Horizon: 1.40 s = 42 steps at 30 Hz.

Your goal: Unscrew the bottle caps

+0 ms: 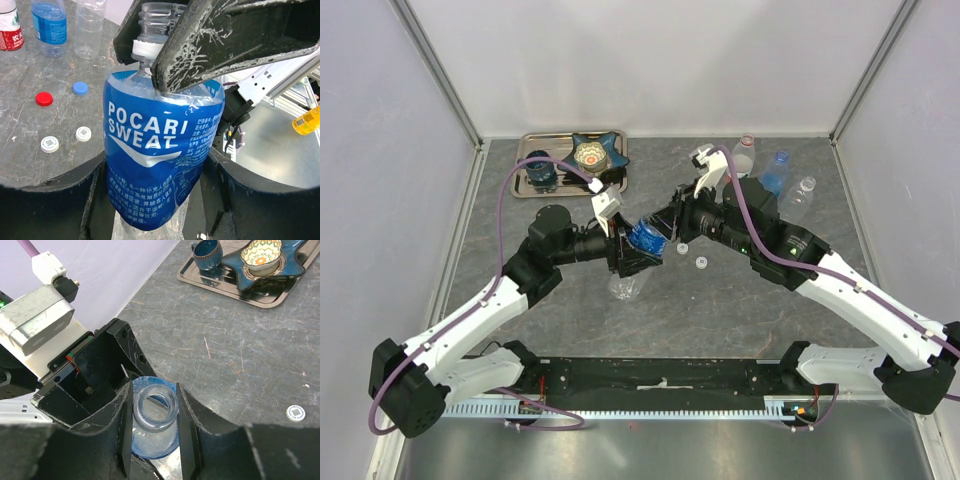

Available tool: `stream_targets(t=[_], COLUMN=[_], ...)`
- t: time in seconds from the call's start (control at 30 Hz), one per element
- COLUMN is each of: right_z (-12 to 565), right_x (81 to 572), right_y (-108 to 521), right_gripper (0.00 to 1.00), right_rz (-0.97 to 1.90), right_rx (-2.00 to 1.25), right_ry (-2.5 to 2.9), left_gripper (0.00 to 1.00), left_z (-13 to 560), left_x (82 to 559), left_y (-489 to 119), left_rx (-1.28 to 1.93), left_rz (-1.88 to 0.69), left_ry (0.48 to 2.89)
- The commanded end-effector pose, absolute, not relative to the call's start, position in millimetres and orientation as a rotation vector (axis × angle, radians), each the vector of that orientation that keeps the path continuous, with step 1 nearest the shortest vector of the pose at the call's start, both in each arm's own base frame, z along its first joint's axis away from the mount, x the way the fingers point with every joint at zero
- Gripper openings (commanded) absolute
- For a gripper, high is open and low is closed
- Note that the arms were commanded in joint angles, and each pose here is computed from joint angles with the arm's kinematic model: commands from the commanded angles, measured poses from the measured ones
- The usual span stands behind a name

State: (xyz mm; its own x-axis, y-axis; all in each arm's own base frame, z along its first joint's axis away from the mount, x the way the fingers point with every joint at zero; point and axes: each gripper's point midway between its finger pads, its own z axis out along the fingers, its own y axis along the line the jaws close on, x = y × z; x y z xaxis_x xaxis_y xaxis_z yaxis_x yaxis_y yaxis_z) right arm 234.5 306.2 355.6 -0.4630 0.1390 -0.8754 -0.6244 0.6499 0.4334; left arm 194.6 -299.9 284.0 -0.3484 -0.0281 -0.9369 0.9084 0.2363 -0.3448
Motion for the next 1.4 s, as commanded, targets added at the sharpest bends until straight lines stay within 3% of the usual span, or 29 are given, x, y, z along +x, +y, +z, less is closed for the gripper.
stream_targets(t=[0.0, 0.1, 0.13, 0.17, 0.4, 0.63, 0.77, 0.83, 1.13, 1.37], right_z=[363, 377, 380, 385, 376, 326, 296, 303, 308, 270], right_x=[237, 239, 249, 251, 274, 297, 322, 338, 417, 482], right_y=[291, 277, 264, 249, 85, 30, 46, 67, 136, 153], right_gripper=[0.10, 0.00, 0.00, 0.00, 0.00, 0.00, 0.00, 0.00, 0.00, 0.00], right_rz=[0.867, 0.809, 0.721, 0.647, -0.212, -0.361, -0.211, -0.074, 0.064, -0.135], right_rx=[-0.357, -0.322, -0.270, -0.241, 0.173, 0.405, 0.432, 0.410, 0.286, 0.209], right_ry=[1.838, 1.833, 1.828, 1.836, 1.759, 1.794, 1.800, 1.757, 1.736, 1.753], left_gripper=[0.50, 0.62, 0.91, 0.99, 0.99, 0.99, 0.99, 0.99, 0.99, 0.99], left_z=[318, 321, 322, 329, 337, 315, 306, 306, 301, 294], left_x=[208, 215, 218, 219, 200, 185, 185, 184, 185, 197], left_y=[-291, -284, -281, -276, -240, -231, -229, -229, -225, -226], left_rx=[0.779, 0.730, 0.698, 0.663, 0.423, 0.403, 0.384, 0.379, 0.387, 0.357], left_rz=[-1.155, -1.103, -1.092, -1.073, -1.102, -1.129, -1.131, -1.142, -1.099, -1.063], left_ry=[1.507, 1.523, 1.536, 1.533, 1.504, 1.499, 1.530, 1.535, 1.547, 1.597])
